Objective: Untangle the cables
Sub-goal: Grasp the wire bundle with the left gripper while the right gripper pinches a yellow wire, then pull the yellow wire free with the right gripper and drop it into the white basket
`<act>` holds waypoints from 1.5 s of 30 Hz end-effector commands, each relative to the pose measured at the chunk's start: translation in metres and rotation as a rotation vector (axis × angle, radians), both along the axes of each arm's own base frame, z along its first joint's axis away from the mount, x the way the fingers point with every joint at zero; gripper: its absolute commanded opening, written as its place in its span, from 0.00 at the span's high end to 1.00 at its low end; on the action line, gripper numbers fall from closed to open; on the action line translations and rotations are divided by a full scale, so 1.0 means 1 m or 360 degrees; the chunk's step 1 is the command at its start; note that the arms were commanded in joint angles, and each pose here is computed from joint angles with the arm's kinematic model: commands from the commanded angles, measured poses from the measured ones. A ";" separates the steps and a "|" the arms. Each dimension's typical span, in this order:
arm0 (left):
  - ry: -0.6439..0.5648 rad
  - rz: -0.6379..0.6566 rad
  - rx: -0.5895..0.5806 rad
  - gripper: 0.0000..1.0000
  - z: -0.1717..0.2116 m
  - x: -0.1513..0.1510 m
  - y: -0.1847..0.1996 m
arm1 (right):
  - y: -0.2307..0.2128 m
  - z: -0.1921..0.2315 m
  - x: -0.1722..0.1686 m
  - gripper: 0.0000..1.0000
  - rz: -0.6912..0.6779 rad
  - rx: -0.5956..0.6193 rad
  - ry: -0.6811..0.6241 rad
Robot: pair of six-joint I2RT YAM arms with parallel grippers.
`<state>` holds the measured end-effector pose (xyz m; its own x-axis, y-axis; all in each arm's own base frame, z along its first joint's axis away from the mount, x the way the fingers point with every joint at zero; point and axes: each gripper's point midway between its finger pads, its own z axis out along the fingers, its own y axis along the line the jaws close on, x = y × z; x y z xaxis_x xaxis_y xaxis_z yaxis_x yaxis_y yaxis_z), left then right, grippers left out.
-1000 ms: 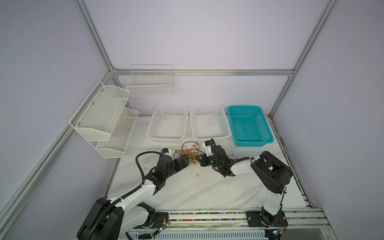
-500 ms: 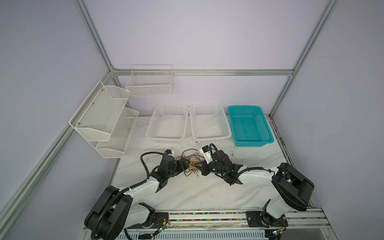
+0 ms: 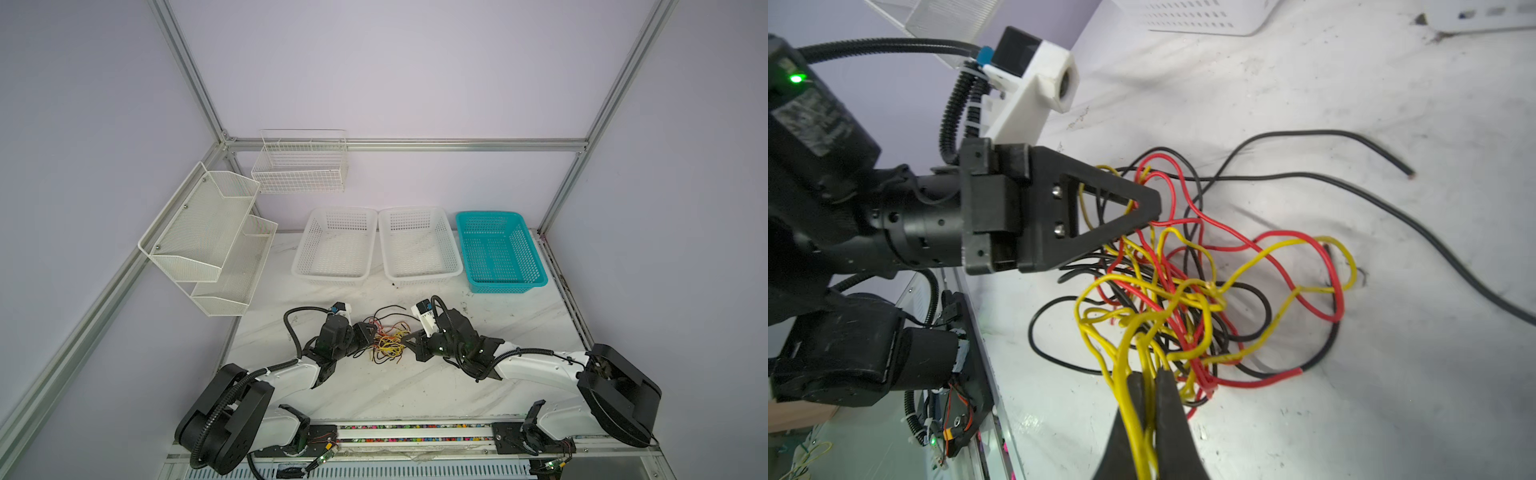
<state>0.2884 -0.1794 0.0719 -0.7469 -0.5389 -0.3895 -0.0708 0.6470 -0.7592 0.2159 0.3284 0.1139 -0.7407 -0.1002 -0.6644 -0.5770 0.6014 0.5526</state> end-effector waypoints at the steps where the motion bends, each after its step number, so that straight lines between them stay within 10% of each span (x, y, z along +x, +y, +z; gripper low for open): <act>1: -0.0030 0.0032 0.0008 0.88 0.005 -0.008 0.009 | -0.015 0.005 0.003 0.96 -0.0135 -0.0038 0.0010; 3: -0.0044 0.0057 0.0038 1.00 0.009 -0.010 0.015 | -0.020 0.008 0.002 0.90 -0.0160 -0.0056 0.0024; 16: -0.0134 0.0062 -0.0115 1.00 0.040 -0.016 0.012 | -0.007 0.078 -0.018 0.56 -0.0061 0.0238 0.0007; 22: -0.0197 0.0053 -0.0164 1.00 0.052 -0.021 0.011 | -0.004 0.049 0.004 0.55 -0.0211 0.0069 0.0029; 28: -0.0168 0.0041 -0.0169 1.00 0.042 -0.030 0.012 | 0.013 0.057 0.017 0.63 -0.0206 0.0151 -0.0033; 34: -0.0163 0.0039 -0.0151 1.00 0.039 -0.035 0.015 | 0.026 0.069 0.020 1.00 -0.0140 0.0213 -0.0091; 45: -0.0072 0.0070 0.0002 1.00 0.008 -0.045 0.028 | -0.022 0.153 0.031 1.00 -0.0397 0.0166 -0.0381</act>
<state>0.2537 -0.1580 0.1060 -0.6858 -0.5941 -0.4204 -0.0322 0.6018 -0.7980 0.2348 0.3262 0.2191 -0.6500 0.0730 -0.7564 -0.5506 0.6409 0.5349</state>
